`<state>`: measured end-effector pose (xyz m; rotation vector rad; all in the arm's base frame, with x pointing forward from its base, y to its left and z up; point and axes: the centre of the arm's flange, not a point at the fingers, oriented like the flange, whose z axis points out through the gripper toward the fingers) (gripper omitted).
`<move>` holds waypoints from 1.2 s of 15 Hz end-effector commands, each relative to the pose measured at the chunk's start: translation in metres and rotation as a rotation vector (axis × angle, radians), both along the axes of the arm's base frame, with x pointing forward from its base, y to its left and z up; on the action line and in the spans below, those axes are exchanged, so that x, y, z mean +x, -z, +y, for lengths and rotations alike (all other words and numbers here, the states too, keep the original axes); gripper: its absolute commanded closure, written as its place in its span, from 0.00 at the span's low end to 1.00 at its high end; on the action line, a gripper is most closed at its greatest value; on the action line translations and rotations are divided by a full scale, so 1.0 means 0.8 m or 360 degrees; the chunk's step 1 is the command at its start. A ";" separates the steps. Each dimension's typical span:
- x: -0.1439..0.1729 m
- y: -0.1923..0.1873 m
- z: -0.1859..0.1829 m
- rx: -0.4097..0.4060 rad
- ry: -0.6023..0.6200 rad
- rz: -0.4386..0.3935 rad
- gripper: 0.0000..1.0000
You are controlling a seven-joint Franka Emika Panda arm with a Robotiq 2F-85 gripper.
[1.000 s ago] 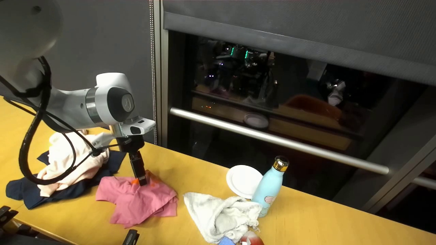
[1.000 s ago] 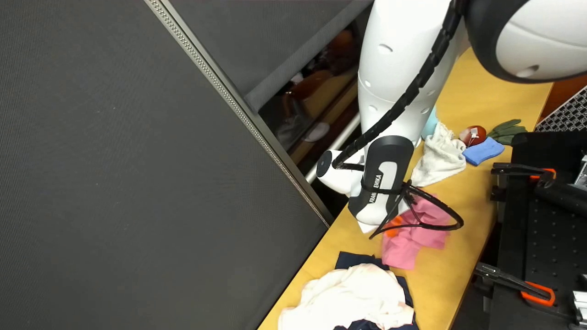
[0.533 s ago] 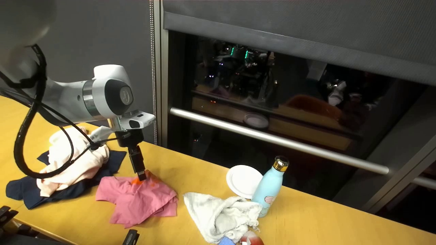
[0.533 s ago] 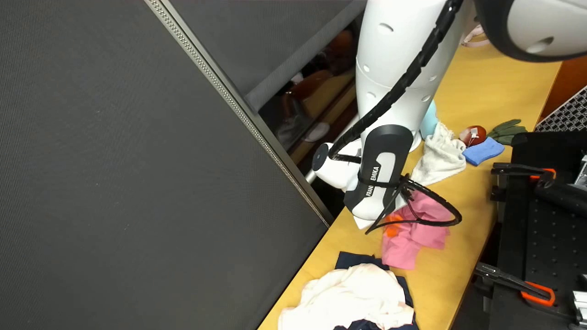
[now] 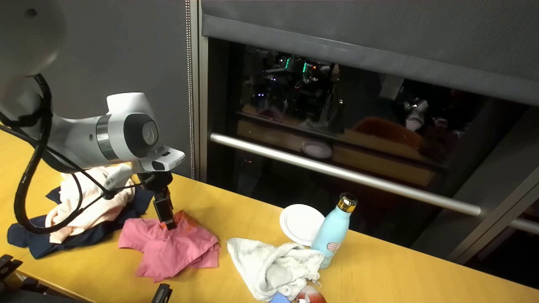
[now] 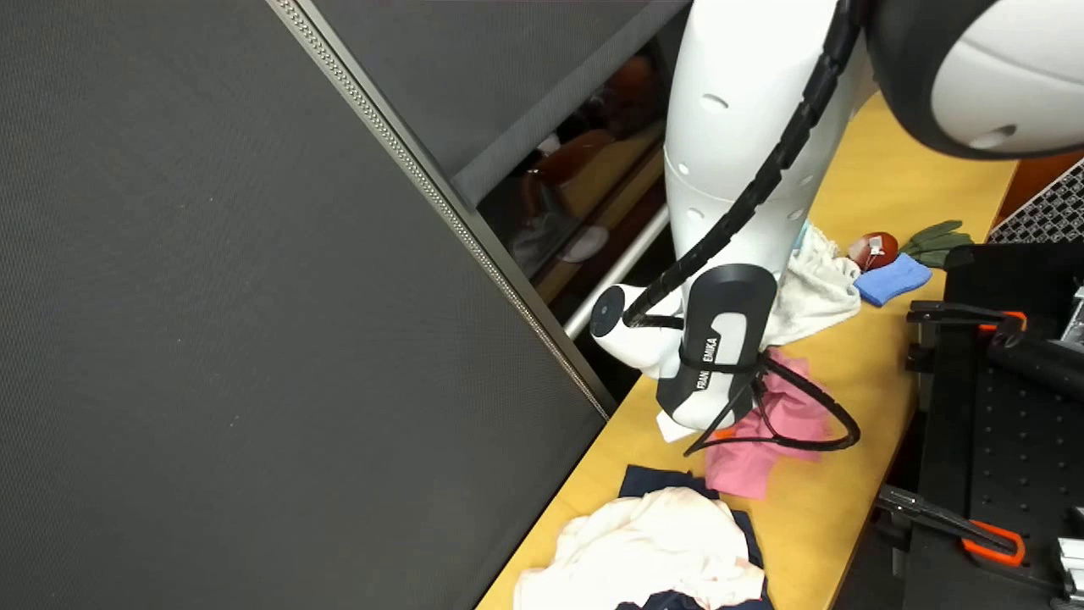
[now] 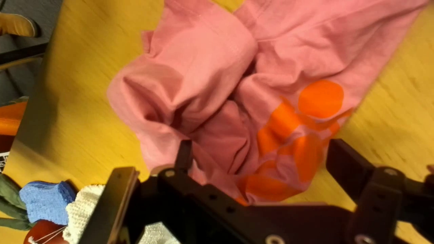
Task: Put the pink cloth on the stack on clothes
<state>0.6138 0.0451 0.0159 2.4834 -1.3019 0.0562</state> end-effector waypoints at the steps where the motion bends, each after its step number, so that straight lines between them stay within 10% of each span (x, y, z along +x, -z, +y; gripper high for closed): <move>1: -0.015 0.021 0.007 -0.0047 0.0025 -0.0110 0.00; 12: -0.054 0.110 0.012 -0.0089 0.0079 0.0001 0.00; 13: -0.058 0.114 0.010 -0.0095 0.0077 0.0011 0.25; 18: -0.061 0.116 0.007 -0.0100 0.0076 0.0030 0.57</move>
